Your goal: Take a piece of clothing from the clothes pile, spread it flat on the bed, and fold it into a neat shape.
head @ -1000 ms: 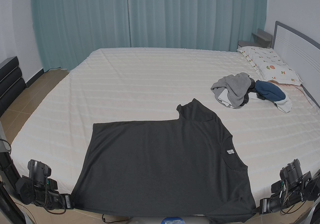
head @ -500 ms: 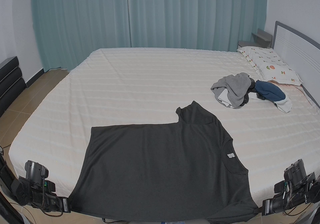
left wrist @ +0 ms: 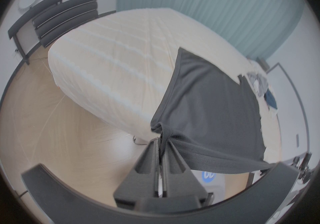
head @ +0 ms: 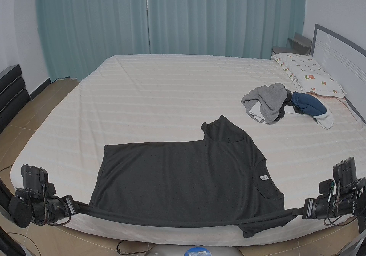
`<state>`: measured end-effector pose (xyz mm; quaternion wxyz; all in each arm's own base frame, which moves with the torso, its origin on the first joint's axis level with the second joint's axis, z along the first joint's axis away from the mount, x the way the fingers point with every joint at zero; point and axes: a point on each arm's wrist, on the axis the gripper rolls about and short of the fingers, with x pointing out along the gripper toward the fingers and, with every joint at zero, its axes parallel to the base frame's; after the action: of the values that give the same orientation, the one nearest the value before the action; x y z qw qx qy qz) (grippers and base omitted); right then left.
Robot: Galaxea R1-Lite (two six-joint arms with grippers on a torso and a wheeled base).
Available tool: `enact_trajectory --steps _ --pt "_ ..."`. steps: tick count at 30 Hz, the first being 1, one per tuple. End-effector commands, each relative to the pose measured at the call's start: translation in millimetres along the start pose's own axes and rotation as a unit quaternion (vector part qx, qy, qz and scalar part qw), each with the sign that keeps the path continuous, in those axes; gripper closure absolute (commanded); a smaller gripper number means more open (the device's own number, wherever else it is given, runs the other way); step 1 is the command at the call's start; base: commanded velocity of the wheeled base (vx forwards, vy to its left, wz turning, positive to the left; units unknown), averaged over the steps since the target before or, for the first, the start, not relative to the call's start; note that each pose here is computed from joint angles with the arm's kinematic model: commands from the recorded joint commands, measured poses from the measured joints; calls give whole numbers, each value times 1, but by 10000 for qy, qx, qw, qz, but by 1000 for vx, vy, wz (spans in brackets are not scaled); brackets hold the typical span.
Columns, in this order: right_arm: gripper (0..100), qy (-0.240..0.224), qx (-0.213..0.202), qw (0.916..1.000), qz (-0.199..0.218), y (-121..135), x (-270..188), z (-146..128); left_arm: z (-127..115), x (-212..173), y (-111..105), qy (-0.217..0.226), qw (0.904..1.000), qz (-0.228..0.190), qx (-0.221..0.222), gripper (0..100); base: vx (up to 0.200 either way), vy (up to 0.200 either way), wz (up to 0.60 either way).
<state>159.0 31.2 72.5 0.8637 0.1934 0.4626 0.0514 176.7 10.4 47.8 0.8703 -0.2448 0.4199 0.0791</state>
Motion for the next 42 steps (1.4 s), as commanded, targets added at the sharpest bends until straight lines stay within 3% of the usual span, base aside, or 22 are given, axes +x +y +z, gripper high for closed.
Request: enact_trajectory --steps 1,17,34,42 --pt "100 -201 43 9998 14 1 -1 10 6 -1 -6 -132 9998 -145 0 100 0 0 0" --pt "100 -306 108 9995 53 3 1 23 12 4 -12 -161 9997 -191 18 100 0 0 0" --pt "100 73 -45 10000 -42 -3 -13 -8 -7 -19 -5 389 9987 102 326 100 0 0 0" --pt "100 -20 -42 10000 12 3 -6 7 11 -13 -13 265 9991 -8 319 100 0 0 0"
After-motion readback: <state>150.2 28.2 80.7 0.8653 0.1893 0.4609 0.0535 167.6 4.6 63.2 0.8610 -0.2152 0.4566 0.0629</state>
